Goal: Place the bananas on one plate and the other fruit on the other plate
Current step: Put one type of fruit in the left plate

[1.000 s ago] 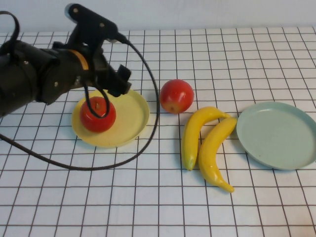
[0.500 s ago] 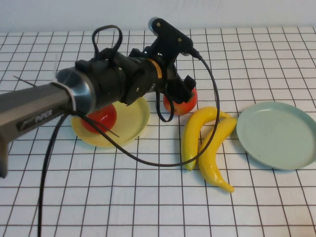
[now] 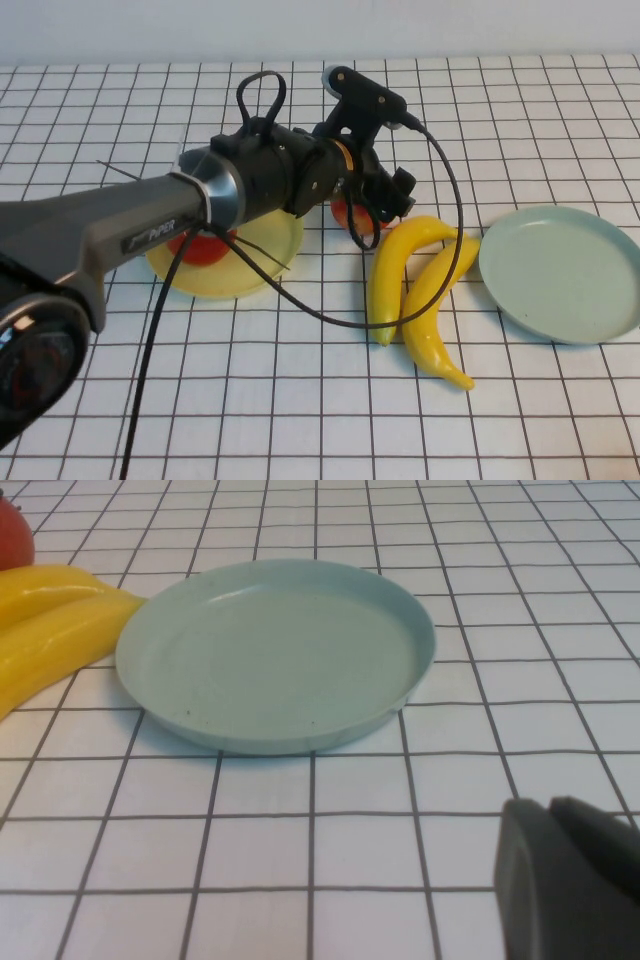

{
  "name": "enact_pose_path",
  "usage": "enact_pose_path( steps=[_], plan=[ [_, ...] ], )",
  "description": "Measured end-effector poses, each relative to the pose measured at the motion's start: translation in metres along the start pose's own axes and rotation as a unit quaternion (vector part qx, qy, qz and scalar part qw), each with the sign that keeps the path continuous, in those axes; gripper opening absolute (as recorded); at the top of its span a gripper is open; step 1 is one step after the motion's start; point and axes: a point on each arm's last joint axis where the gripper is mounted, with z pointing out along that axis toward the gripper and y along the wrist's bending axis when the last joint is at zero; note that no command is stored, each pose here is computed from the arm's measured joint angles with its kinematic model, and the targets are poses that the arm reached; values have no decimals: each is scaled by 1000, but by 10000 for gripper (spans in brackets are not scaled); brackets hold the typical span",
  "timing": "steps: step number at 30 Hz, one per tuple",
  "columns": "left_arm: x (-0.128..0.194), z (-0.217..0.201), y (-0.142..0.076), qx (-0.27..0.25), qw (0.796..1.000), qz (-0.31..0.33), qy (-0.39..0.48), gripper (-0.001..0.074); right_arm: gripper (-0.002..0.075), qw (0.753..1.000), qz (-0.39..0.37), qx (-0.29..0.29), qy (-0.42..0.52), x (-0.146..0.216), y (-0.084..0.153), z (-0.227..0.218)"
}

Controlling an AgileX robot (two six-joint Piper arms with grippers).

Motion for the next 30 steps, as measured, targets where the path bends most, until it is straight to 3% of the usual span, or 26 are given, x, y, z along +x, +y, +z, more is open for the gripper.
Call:
enact_pose_path(
  steps=[24, 30],
  plan=[
    [11, 8, -2, 4, 999, 5, 36, 667, -16, 1000, 0, 0, 0, 0, 0, 0],
    [11, 5, 0, 3, 999, 4, 46, 577, -16, 1000, 0, 0, 0, 0, 0, 0]
  ],
)
